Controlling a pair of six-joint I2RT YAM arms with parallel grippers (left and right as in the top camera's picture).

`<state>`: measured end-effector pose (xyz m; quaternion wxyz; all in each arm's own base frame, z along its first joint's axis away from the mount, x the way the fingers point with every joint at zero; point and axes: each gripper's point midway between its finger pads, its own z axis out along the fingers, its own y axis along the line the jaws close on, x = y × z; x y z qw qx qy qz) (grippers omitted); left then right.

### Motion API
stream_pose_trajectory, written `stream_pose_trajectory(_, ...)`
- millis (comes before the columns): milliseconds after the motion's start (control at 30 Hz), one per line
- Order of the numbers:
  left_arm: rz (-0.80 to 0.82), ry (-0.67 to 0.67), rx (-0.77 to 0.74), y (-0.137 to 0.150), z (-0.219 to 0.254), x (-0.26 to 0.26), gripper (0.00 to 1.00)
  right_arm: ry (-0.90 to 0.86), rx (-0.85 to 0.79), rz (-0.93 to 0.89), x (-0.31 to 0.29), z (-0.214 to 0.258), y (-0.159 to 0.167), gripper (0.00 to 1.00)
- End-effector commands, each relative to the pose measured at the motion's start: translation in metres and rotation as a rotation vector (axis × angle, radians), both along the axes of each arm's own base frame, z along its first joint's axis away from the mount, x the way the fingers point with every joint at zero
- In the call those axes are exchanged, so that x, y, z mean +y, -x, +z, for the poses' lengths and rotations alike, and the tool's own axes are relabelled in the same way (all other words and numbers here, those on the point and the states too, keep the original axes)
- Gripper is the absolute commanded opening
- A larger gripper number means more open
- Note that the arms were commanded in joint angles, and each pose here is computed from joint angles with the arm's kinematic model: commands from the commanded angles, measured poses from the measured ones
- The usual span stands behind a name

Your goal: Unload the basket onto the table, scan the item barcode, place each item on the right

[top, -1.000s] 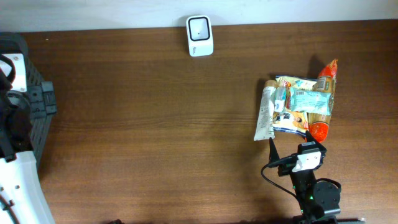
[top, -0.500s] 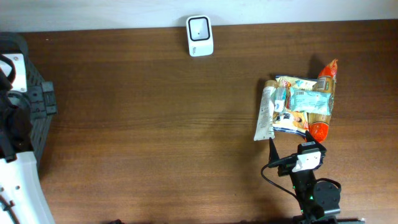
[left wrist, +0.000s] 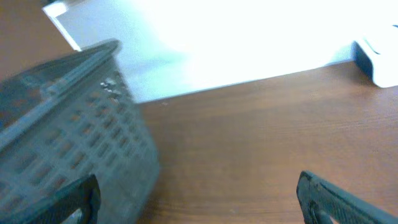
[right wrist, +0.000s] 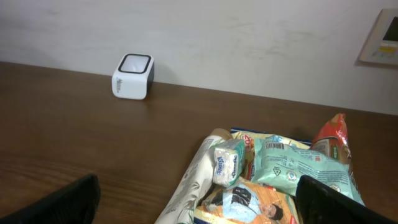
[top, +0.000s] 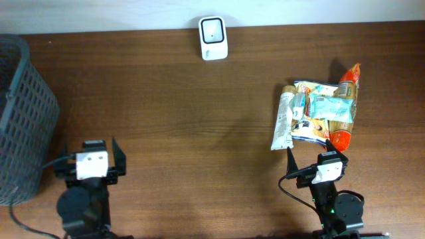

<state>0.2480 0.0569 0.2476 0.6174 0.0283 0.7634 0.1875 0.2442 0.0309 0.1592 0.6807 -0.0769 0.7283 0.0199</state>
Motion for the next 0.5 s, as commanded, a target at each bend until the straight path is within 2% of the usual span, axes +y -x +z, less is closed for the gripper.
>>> stream_pose_trajectory(0, -0.103, -0.014, -0.092, -0.001, -0.025, -0.022, 0.99, -0.012, 0.002, 0.011, 0.003, -0.002, 0.000, 0.99)
stream_pose_trajectory(267, -0.129, -0.002, -0.121, 0.001, -0.083, -0.029, 0.99, -0.012, 0.003, 0.011, 0.003, -0.002, 0.000, 0.99)
stream_pose_trajectory(467, -0.187, 0.005, -0.097, 0.002, -0.090, -0.043, 0.99, -0.012, 0.003, 0.011, 0.003, -0.002, 0.000, 0.99)
